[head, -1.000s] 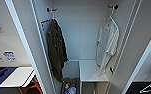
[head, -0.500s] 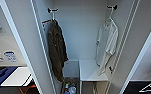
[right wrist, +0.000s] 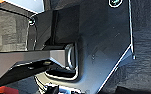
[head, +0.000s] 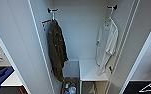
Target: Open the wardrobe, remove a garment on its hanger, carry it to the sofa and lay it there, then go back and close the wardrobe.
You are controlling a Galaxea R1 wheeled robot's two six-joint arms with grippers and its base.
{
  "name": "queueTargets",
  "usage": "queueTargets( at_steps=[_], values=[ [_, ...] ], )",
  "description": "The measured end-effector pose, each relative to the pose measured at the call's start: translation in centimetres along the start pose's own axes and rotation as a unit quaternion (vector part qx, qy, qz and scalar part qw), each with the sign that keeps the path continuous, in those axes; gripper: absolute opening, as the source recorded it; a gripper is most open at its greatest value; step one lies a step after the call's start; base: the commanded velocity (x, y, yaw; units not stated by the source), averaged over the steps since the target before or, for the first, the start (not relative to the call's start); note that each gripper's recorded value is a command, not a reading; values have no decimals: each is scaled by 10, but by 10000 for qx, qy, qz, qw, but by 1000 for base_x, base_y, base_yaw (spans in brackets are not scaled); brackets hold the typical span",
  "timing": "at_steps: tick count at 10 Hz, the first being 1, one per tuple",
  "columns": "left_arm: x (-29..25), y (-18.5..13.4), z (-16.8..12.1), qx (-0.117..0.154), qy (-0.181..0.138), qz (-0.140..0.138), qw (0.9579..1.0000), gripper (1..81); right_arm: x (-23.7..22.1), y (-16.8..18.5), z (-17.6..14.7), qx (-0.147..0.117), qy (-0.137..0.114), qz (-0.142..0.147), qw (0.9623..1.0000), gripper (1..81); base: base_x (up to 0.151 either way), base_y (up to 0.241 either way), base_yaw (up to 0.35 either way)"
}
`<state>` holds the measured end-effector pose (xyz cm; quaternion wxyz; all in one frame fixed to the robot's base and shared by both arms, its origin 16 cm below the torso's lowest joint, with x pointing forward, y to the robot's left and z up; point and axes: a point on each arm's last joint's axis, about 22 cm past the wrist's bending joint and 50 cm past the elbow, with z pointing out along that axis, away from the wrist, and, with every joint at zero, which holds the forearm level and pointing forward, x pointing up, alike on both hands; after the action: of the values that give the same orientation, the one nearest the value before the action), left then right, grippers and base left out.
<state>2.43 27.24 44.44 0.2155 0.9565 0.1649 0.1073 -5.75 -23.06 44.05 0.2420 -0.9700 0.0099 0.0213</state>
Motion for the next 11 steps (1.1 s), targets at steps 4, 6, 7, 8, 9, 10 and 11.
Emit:
queueTargets(
  at_steps=[4, 6, 7, 8, 9, 10, 11],
  values=[
    [-8, 8, 19, 400, -215, -155, 9988, 811, 19, 1, 19, -668, -73, -333, 9972, 811, 0, 0, 0],
    [-18, -7, 16, 697, -442, 13, 9966, 811, 50, -9, 30, -849, -42, -970, 9916, 811, 0, 0, 0],
    [-21, -6, 18, 742, -525, 138, 9958, 811, 72, -8, 31, -996, -15, -1406, 9850, 811, 0, 0, 0],
    [-29, -2, 21, 775, -638, 267, 9946, 811, 99, -1, 29, -1208, 33, -1904, 9742, 811, 0, 0, 0],
    [-35, 2, 23, 799, -735, 339, 9935, 811, 129, 1, 27, -1378, 109, -2390, 9611, 811, 0, 0, 0],
    [-37, 3, 24, 818, -772, 345, 9931, 811, 159, -4, 26, -1445, 217, -2769, 9497, 811, 0, 0, 0],
    [-38, 1, 23, 840, -785, 346, 9928, 811, 188, -13, 26, -1521, 327, -3157, 9360, 811, 0, 0, 0]
  ],
)
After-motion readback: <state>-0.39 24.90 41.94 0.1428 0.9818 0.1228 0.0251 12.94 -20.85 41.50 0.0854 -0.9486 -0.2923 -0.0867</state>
